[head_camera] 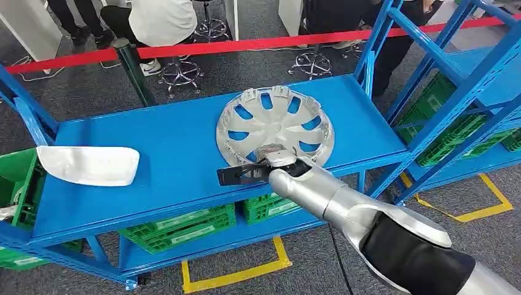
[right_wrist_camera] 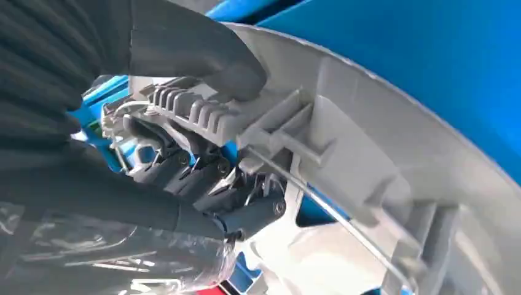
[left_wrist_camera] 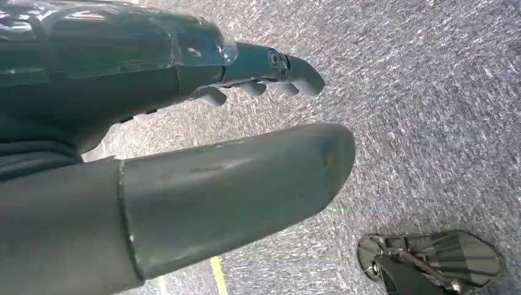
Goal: Take the parts from the cabinet and place them on the table.
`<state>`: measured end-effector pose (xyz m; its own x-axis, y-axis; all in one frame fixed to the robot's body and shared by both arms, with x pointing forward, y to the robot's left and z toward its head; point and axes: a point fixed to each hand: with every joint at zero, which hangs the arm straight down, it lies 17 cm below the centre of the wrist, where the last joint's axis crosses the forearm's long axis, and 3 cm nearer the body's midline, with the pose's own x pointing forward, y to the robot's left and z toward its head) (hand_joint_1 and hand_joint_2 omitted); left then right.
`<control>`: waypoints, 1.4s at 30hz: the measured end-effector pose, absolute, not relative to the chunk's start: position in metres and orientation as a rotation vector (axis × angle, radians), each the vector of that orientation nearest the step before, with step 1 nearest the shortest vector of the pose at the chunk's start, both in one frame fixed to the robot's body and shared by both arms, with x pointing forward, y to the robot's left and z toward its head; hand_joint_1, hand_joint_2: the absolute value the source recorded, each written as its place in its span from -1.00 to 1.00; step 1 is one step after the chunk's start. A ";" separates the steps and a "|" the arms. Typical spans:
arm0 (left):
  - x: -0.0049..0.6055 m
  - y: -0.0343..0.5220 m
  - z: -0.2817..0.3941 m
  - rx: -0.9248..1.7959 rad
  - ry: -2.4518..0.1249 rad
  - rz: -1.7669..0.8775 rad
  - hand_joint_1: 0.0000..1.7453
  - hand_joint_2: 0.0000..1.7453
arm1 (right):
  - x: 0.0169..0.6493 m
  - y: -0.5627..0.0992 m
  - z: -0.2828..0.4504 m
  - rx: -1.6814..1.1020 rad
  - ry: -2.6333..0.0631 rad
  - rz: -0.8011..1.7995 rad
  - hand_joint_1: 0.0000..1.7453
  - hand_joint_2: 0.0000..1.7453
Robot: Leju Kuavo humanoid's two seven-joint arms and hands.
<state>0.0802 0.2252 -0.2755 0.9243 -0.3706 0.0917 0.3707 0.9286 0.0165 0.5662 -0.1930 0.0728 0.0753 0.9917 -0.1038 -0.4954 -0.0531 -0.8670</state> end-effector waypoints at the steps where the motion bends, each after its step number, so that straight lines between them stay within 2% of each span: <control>1: 0.080 0.226 -0.276 0.001 -0.095 -0.379 -1.00 -1.00 | 0.569 -0.186 0.074 -0.896 -0.772 1.365 1.00 1.00; 7: 0.086 0.226 -0.275 0.006 -0.126 -0.372 -1.00 -1.00 | 0.581 -0.122 0.120 -0.602 -1.302 1.017 1.00 1.00; 8: 0.087 0.225 -0.275 0.005 -0.134 -0.374 -1.00 1.00 | 0.582 -0.113 0.137 -0.549 -1.388 0.936 1.00 1.00; 12: 0.092 0.219 -0.274 0.018 -0.149 -0.361 -1.00 1.00 | 0.576 -0.100 0.162 -0.438 -1.520 0.808 1.00 1.00; 16: 0.116 0.187 -0.266 0.017 -0.193 -0.348 -1.00 1.00 | 0.567 -0.083 0.209 -0.350 -1.699 0.665 1.00 1.00; 23: 0.126 0.162 -0.260 -0.018 -0.232 -0.353 -1.00 1.00 | 0.557 -0.076 0.243 -0.274 -1.783 0.576 1.00 1.00; 29: 0.126 0.182 -0.264 0.022 -0.291 -0.332 -1.00 1.00 | 0.541 -0.093 0.277 -0.273 -1.899 0.438 1.00 1.00; 36: 0.105 0.228 -0.273 0.053 -0.241 -0.292 -1.00 1.00 | 0.493 -0.114 0.329 -0.240 -2.087 0.326 1.00 1.00; 40: 0.105 0.230 -0.274 0.056 -0.241 -0.292 -1.00 1.00 | 0.490 -0.114 0.332 -0.235 -2.097 0.322 1.00 1.00; 42: 0.102 0.237 -0.275 0.068 -0.224 -0.291 -1.00 1.00 | 0.451 -0.128 0.365 -0.183 -2.243 0.218 1.00 1.00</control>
